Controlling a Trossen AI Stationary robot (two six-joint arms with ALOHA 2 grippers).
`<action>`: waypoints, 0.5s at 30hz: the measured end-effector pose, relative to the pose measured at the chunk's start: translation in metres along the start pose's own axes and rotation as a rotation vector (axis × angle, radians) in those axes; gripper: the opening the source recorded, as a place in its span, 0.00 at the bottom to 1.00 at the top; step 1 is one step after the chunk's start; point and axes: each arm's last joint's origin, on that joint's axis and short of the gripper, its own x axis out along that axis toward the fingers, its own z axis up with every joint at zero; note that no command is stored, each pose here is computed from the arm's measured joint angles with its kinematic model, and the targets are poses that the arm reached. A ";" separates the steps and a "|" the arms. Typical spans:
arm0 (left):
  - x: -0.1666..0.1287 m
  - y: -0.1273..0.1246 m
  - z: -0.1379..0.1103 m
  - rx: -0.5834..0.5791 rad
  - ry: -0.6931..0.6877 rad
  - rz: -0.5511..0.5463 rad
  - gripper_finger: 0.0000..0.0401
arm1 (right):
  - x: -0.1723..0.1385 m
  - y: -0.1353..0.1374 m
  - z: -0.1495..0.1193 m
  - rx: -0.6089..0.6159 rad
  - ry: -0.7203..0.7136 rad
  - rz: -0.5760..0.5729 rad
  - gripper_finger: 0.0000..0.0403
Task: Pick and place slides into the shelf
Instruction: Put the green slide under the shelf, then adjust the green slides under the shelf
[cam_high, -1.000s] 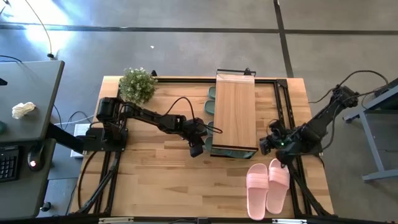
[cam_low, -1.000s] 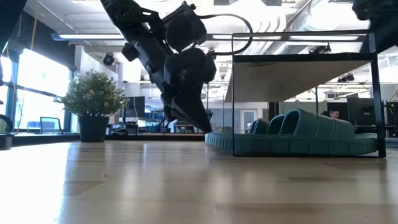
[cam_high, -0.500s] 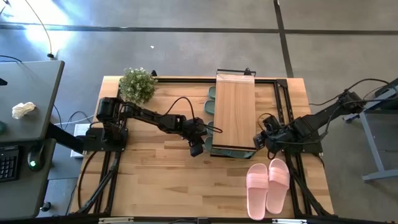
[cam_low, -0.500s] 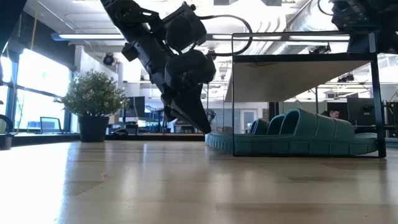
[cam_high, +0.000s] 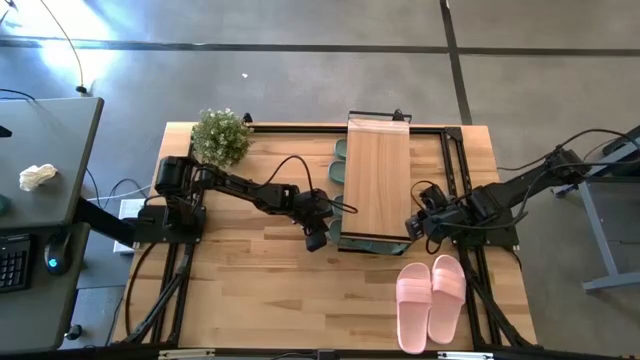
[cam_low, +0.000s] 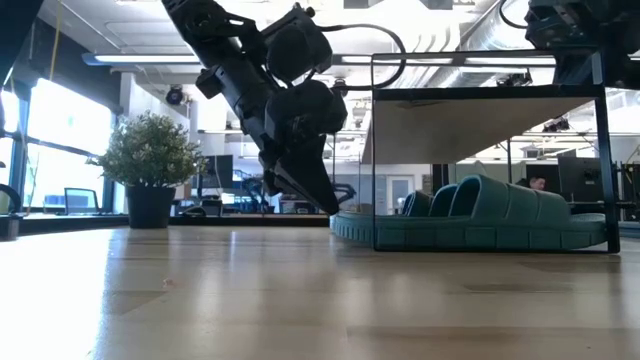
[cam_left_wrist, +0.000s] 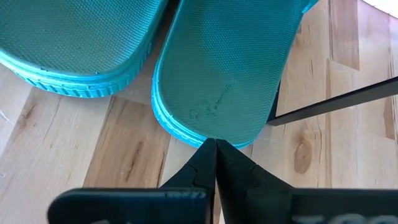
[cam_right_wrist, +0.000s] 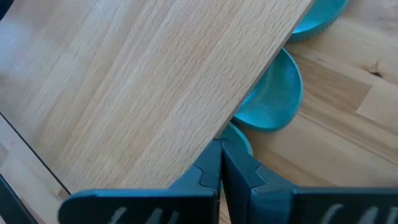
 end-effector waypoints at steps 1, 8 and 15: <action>0.000 0.000 0.000 0.000 0.000 0.000 0.00 | 0.000 0.000 0.000 0.000 -0.001 0.000 0.00; -0.001 0.001 -0.002 -0.004 0.024 0.012 0.00 | 0.000 -0.001 0.000 -0.002 -0.007 -0.014 0.00; -0.019 0.002 -0.006 0.009 0.085 0.106 0.00 | 0.000 -0.002 0.000 -0.002 -0.005 -0.020 0.00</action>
